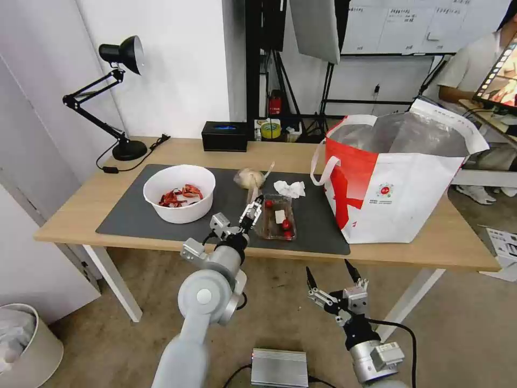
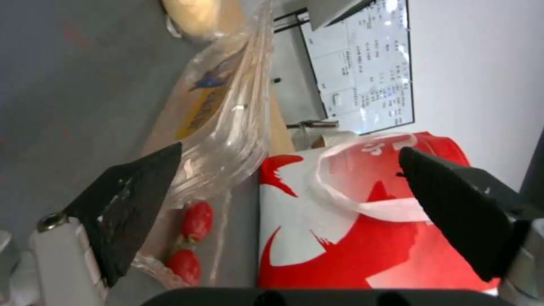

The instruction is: Pick up the trash from the table and place it into the takeout bag.

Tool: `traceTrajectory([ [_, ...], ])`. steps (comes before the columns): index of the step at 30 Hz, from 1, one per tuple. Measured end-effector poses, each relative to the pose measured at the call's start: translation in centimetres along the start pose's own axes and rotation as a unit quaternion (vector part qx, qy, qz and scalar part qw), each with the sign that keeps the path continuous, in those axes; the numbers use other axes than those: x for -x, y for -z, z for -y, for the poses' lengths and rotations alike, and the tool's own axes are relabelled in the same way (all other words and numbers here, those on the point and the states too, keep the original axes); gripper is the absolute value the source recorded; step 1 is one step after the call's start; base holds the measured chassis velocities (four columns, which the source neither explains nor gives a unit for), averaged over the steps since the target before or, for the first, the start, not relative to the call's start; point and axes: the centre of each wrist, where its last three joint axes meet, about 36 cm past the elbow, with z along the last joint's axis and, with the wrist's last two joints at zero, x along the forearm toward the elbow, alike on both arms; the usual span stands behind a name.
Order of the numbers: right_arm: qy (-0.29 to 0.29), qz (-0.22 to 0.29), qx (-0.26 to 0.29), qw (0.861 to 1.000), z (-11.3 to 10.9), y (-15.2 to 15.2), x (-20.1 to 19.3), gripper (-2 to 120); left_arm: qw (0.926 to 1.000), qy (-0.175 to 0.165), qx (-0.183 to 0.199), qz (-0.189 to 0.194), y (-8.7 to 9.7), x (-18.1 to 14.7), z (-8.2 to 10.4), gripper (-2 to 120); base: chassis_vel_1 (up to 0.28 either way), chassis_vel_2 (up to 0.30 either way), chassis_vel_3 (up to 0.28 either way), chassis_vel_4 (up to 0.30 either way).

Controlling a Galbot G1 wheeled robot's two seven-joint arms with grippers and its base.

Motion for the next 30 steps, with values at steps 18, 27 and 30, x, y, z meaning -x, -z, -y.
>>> traceTrajectory([
  [18, -0.004, 0.005, -0.001, 1.000, 0.3, 0.4, -0.2, 100, 0.9989, -0.016, 0.011, -0.042, -3.2, -0.4, 0.7, 100, 0.000, 0.000, 0.000, 0.000],
  [27, -0.005, 0.007, 0.000, 1.000, 0.3, 0.5, -0.3, 100, 0.9936, -0.014, 0.112, -0.007, -1.9, -0.2, -0.7, 100, 0.000, 0.000, 0.000, 0.000],
  [30, -0.004, 0.009, 0.001, 1.000, 0.2, 0.6, -0.3, 100, 0.9846, -0.021, 0.173, 0.011, -0.5, 0.0, -1.2, 100, 0.000, 0.000, 0.000, 0.000],
])
